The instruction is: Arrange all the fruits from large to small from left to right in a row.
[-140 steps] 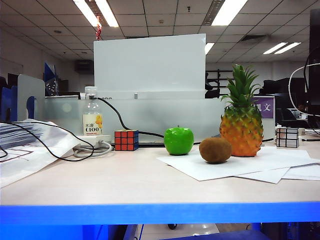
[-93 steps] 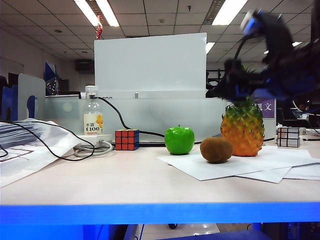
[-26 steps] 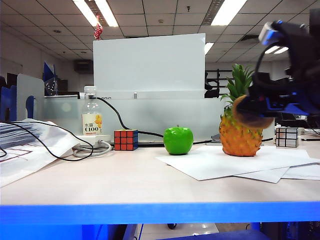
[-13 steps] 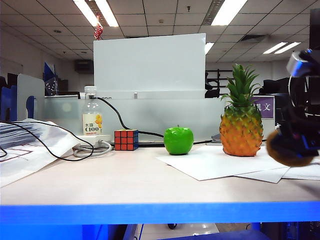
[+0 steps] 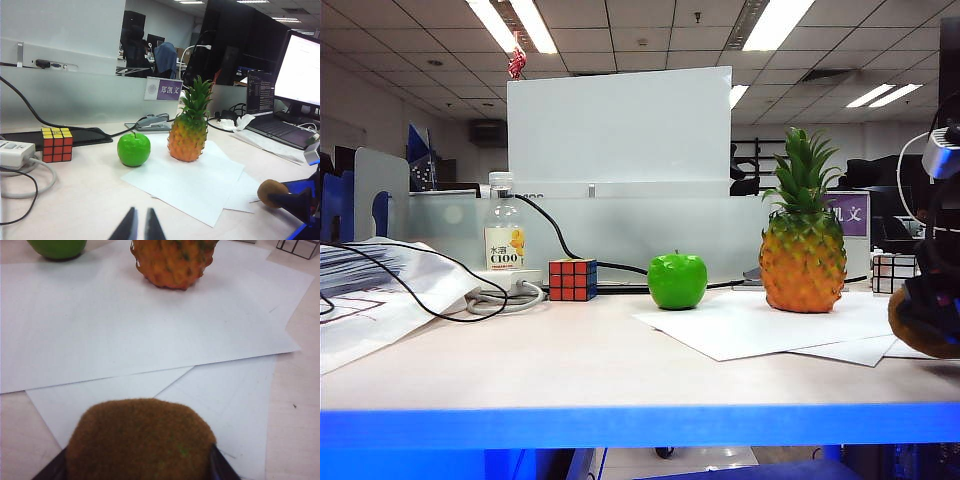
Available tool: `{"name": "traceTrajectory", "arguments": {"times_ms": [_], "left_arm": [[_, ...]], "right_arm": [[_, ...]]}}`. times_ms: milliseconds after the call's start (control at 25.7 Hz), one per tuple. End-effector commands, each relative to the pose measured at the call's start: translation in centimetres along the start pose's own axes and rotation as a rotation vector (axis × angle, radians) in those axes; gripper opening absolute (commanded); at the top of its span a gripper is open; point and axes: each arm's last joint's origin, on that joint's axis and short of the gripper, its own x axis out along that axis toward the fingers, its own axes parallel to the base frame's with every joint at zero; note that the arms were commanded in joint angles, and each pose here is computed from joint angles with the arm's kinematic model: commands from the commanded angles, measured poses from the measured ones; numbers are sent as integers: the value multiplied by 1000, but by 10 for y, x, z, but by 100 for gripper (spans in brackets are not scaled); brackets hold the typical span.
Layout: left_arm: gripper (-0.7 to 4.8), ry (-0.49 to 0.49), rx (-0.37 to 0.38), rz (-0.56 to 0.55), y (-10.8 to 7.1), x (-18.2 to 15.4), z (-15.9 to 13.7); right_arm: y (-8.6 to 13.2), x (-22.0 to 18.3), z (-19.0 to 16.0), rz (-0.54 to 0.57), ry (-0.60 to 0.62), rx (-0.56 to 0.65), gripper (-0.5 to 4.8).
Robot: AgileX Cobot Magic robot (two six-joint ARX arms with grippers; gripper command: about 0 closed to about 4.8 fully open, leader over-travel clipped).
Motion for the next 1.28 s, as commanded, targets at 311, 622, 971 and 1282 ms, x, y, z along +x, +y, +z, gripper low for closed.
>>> {"name": "traceTrajectory", "arguments": {"times_ms": [311,622,971,1282], "left_arm": [[36,-13,8,-4,-1,0,2],[36,-11,7,-7,-1,0,2],[36,-11,12,-11,-1,0,2],[36,-11,13,-10,-1,0,2]], "right_arm": [[0,0,2,-3,-21,13,420],[-1,-1,13,-36,-134,15,479],[13,34,114,-67,-410,-61,479],[0,105,195,-183,-464,-67,479]]}}
